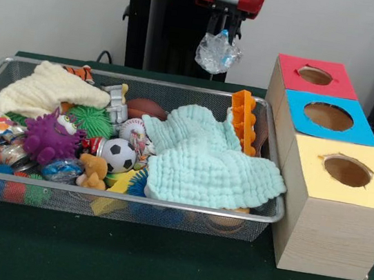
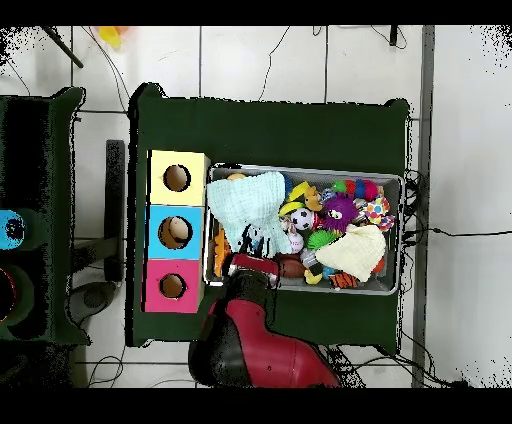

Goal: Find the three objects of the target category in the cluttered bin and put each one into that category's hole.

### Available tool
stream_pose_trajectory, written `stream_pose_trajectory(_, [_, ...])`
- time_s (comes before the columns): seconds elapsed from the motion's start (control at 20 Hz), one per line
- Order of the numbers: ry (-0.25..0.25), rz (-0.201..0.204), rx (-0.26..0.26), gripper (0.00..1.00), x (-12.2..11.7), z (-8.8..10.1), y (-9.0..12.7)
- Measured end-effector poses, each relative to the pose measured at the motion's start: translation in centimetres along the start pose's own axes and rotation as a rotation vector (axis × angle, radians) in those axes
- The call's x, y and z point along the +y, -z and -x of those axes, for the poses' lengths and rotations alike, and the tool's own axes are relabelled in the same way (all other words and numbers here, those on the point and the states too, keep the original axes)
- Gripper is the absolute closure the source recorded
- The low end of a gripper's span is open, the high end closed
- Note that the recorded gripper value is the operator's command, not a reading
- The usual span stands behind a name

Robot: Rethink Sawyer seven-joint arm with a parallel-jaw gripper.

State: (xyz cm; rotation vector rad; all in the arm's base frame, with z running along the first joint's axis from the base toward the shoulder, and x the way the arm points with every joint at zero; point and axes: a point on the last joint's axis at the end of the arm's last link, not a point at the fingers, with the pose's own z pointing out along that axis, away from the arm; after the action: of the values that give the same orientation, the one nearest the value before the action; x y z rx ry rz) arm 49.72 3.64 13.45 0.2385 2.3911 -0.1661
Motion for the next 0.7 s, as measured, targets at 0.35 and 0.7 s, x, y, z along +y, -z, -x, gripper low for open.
stream_pose_trajectory(0.35, [-0.023, 0.005, -0.023, 1.0, 3.2, 1.1, 0.7])
stream_pose_trajectory(0.7, [-0.054, 0.008, -0.004, 1.0, 6.1, 1.4, 1.5])
